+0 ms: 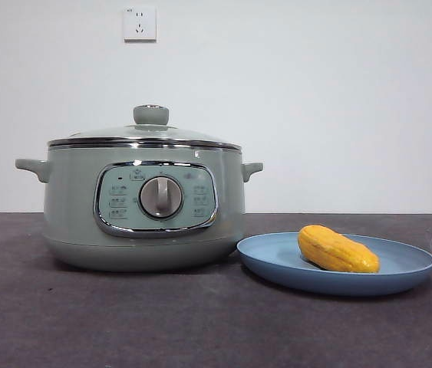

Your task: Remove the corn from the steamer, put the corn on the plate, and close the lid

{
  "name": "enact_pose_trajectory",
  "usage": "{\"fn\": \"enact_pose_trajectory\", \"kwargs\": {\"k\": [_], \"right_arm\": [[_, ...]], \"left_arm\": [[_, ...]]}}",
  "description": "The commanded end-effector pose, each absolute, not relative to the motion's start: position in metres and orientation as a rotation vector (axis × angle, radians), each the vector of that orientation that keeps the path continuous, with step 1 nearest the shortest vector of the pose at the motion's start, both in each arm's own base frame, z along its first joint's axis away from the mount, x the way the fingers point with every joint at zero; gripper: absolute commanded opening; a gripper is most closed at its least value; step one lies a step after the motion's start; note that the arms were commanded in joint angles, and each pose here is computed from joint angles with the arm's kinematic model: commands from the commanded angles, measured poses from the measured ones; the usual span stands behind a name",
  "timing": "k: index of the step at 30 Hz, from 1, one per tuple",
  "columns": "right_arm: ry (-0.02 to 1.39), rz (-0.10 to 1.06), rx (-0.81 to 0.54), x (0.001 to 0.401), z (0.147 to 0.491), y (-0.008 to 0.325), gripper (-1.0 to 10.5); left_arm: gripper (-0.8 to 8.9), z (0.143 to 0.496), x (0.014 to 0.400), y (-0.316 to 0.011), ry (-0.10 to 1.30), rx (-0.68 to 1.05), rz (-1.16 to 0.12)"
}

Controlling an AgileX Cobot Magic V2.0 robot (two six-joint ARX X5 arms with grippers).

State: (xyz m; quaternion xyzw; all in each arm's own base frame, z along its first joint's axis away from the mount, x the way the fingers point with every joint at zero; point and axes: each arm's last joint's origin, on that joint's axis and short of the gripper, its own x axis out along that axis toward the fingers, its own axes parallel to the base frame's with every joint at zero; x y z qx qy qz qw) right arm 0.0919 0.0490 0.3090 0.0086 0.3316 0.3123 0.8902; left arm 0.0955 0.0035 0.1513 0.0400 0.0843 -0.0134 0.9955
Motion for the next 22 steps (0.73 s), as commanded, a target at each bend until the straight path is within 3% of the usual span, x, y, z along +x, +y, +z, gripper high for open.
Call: {"fn": "enact_pose_trajectory", "kwargs": {"k": [1,22], "right_arm": [[0.687,0.649,0.013,0.0922,0.3076,0.0492,0.0],[0.687,0.648,0.014,0.0922,0.3076,0.0492,0.0]], "left_arm": [[-0.04,0.1467,0.0958,0.0044,0.183,0.060,-0.009],[-0.04,0.1472,0.0959,0.0049,0.179,0.063,0.007]]}}
